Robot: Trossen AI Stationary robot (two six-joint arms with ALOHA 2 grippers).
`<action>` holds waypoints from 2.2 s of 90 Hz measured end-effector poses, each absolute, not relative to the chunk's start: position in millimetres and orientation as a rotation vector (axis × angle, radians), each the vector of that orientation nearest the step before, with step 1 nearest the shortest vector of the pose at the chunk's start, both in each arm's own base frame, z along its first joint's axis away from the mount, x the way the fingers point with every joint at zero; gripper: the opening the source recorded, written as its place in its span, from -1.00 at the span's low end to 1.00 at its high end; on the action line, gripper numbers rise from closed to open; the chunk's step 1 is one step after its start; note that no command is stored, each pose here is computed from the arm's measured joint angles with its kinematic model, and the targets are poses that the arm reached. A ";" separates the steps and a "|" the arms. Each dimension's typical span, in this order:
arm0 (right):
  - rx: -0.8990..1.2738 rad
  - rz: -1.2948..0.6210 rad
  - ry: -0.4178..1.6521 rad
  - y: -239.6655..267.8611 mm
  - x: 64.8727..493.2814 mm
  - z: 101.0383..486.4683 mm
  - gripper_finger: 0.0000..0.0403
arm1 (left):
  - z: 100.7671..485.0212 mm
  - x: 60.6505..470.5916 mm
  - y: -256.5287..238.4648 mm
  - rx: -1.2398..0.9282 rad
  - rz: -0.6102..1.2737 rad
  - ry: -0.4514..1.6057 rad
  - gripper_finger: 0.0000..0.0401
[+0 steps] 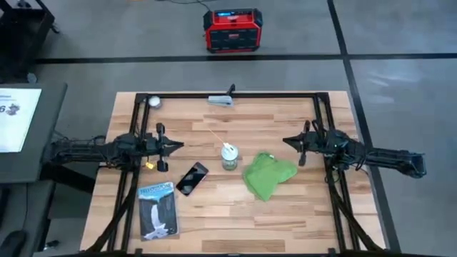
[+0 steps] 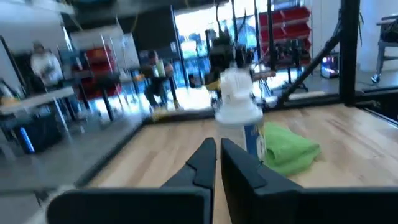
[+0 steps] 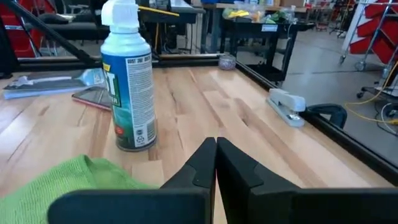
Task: Apply microfiber cloth
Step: Return to Home Position
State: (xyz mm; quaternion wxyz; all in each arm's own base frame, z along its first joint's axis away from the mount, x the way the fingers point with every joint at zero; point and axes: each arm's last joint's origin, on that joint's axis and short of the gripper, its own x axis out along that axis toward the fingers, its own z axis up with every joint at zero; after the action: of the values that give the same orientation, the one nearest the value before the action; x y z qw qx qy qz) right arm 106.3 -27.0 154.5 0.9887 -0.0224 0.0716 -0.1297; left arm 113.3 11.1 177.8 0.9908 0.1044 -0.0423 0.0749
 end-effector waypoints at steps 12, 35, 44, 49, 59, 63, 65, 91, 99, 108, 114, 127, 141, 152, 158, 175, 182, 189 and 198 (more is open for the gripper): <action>-0.035 -0.260 0.171 -26.9 105.9 151.8 -1.00 | 177.5 107.5 9.1 0.223 0.141 -0.088 -1.00; -0.033 -0.247 0.174 -26.5 105.9 151.3 -1.00 | 173.7 97.1 3.5 0.255 0.134 -0.070 -1.00; -0.024 -0.221 0.177 -25.6 106.0 150.8 -1.00 | 169.0 97.2 3.5 0.204 0.136 -0.027 -1.00; -0.022 -0.218 0.179 -25.5 105.9 150.6 -1.00 | 169.0 97.1 3.2 0.195 0.130 -0.028 -1.00; -0.008 -0.223 0.189 -25.7 106.0 149.5 -1.00 | 169.0 97.2 3.3 0.202 0.133 -0.027 -1.00; 0.002 -0.224 0.194 -25.8 106.2 149.0 -1.00 | 168.9 97.2 3.5 0.206 0.136 -0.025 -1.00; 0.012 -0.225 0.194 -25.8 106.2 148.9 -1.00 | 168.8 97.3 3.6 0.206 0.137 -0.024 -1.00; 0.055 -0.229 0.218 -26.1 107.1 146.1 -1.00 | 166.4 99.0 5.6 0.210 0.156 0.009 -1.00; 0.055 -0.229 0.221 -26.1 107.0 145.8 -1.00 | 166.5 99.0 5.7 0.219 0.157 0.010 -1.00; 0.058 -0.230 0.222 -26.0 107.0 145.6 -1.00 | 166.3 99.0 5.7 0.171 0.157 0.007 -1.00; 0.058 -0.229 0.222 -26.0 107.0 145.7 -1.00 | 166.3 99.0 5.7 0.151 0.157 0.005 -1.00; 0.058 -0.229 0.223 -26.0 107.0 145.6 -1.00 | 166.2 99.0 5.7 0.132 0.158 0.005 -1.00; 0.057 -0.229 0.224 -26.0 107.0 145.5 -1.00 | 166.1 99.0 5.7 0.133 0.158 0.006 -1.00; 0.055 -0.229 0.224 -26.0 107.0 145.5 -1.00 | 166.0 99.0 5.7 0.135 0.158 0.008 -1.00; 0.055 -0.229 0.225 -26.0 107.0 145.5 -1.00 | 165.9 99.0 5.7 0.133 0.159 0.008 -1.00; 0.055 -0.228 0.224 -26.0 107.0 145.5 -1.00 | 165.2 101.0 3.8 0.136 0.151 0.023 -1.00; 0.055 -0.228 0.223 -26.0 107.0 145.6 -1.00 | 162.4 105.2 -1.0 0.140 0.095 0.085 -1.00; 0.055 -0.227 0.222 -26.0 107.0 145.7 -1.00 | 160.0 107.4 -3.3 0.145 0.070 0.127 -1.00; 0.055 -0.227 0.221 -26.0 107.1 145.8 -1.00 | 155.8 109.7 -4.5 0.150 0.056 0.177 -1.00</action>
State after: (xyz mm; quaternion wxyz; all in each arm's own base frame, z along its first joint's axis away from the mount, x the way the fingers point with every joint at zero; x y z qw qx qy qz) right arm 107.1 -26.0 145.8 0.9871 0.0275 0.1098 -0.1128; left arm 109.7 -4.5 155.8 0.9929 0.0748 0.0882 0.0277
